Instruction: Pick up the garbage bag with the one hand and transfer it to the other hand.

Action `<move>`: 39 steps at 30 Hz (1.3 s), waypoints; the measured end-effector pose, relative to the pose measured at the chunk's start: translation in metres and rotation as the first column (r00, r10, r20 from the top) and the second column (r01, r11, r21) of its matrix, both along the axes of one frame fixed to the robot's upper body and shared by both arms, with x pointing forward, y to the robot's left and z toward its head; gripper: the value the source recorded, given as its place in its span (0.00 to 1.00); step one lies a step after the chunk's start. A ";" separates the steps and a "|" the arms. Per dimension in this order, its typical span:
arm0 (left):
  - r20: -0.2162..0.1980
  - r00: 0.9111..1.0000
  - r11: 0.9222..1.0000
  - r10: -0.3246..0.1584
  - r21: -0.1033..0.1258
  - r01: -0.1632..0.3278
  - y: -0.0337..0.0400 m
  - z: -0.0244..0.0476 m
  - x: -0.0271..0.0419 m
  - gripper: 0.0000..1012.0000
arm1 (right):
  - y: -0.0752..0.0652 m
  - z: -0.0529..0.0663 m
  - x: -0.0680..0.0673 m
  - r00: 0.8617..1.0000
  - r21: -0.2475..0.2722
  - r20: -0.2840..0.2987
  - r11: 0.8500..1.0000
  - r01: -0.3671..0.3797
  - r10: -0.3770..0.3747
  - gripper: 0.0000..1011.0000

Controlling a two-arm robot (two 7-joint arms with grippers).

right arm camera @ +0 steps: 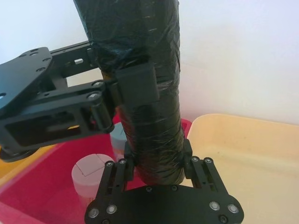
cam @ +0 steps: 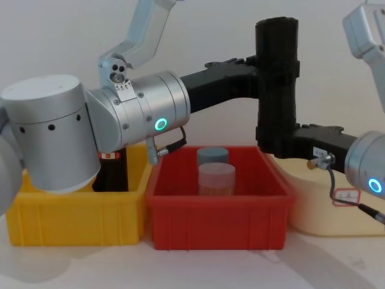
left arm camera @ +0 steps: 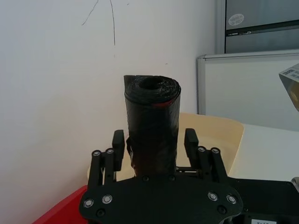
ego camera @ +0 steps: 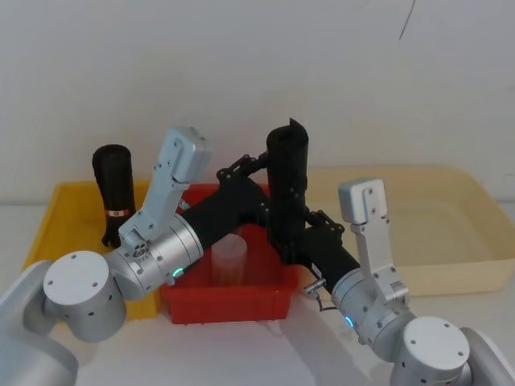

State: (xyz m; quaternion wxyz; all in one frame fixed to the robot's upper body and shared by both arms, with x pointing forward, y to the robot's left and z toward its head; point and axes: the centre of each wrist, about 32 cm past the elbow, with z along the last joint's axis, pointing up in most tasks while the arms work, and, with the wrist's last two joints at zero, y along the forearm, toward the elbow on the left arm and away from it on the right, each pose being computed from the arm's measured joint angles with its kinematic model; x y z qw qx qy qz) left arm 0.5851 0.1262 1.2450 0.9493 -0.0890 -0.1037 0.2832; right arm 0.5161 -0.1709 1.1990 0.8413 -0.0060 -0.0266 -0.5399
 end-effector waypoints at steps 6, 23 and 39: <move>0.000 1.000 1.000 0.000 0.000 0.000 0.0000 0.0000 0.0000 0.91 | -0.001 0.002 0.002 1.000 0.003 -0.004 1.000 0.009 -0.009 0.56; 0.000 1.000 1.000 0.000 0.000 0.000 0.0000 0.0000 0.0000 0.99 | -0.014 0.010 0.013 0.997 0.026 -0.015 0.996 0.080 -0.080 0.56; 0.000 1.000 1.000 0.000 0.000 0.000 0.0000 0.0000 0.0000 0.99 | -0.034 0.016 0.027 0.986 0.035 -0.016 0.985 0.167 -0.167 0.56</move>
